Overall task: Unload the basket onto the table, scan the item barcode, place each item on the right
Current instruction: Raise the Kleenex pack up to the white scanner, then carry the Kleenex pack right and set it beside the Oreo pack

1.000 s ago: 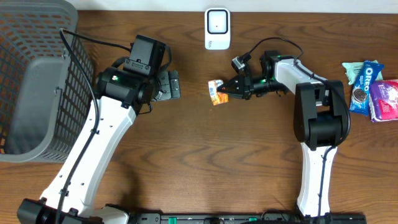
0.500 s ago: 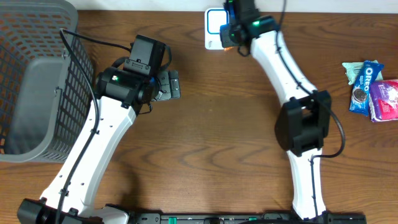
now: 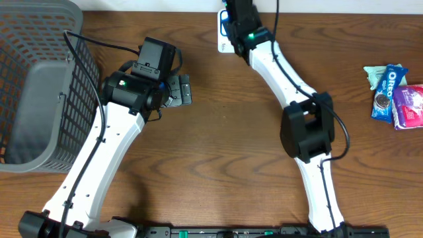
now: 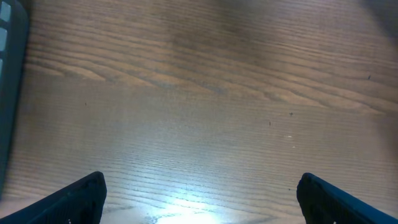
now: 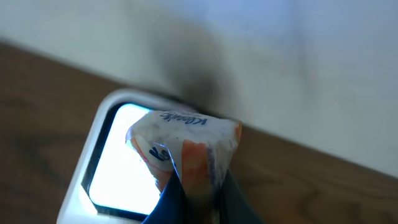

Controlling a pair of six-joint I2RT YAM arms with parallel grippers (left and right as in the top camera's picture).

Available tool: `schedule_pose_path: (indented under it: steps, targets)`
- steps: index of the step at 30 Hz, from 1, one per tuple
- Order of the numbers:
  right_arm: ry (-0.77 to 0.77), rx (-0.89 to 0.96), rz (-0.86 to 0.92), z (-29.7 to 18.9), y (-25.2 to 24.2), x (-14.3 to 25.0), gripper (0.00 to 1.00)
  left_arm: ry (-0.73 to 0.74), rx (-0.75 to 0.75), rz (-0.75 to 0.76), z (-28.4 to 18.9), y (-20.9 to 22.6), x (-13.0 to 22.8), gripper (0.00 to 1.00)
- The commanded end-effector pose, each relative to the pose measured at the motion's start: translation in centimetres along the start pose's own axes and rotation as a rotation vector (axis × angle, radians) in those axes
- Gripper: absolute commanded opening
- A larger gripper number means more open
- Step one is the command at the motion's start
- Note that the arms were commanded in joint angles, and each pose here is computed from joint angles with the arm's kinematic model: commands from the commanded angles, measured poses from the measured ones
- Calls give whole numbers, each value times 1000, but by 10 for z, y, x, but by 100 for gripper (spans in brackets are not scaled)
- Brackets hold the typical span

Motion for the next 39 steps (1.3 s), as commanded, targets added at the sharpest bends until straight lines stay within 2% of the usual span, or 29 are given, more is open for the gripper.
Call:
schedule_pose_path:
  steps: [1, 7, 10, 13, 16, 19, 21, 25, 28, 32, 39]
  targets:
    - [-4, -17, -29, 0, 4, 0, 1, 3, -8, 8, 1, 1, -1, 98]
    - [-66, 63, 114, -31, -34, -40, 1, 3, -8, 8, 1, 1, -1, 98]
    - [-84, 109, 199, -60, -80, -65, 1, 3, -8, 8, 1, 1, -1, 98]
    - [-40, 176, 224, -80, -132, -68, 1, 3, -8, 8, 1, 1, -1, 98]
    - [97, 305, 235, -90, -196, -42, 1, 3, -8, 8, 1, 1, -1, 98]
    - [285, 484, 234, -96, -264, 4, 1, 3, -8, 8, 1, 1, -1, 98]
    - [393, 537, 252, -99, -296, 32, 1, 3, -8, 8, 1, 1, -1, 98]
    - [518, 651, 443, -109, -350, 78, 1, 3, -8, 8, 1, 1, -1, 98]
    - [564, 657, 537, -110, -374, 100, 1, 3, -8, 8, 1, 1, -1, 98]
    - [623, 573, 639, -100, -391, 127, 1, 3, -8, 8, 1, 1, -1, 98]
    - [753, 574, 669, -89, -404, 173, 1, 3, -8, 8, 1, 1, -1, 98]
Point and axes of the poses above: each gripper's point midway between its finger pads, its own z axis out along the fingers, its own y axis along the line the jaws close on, x = y × z, the point moved 4 cm from there along -z, back along the fingers, and after that the axes turned 13 degrees about z, right-handed, at the moved point
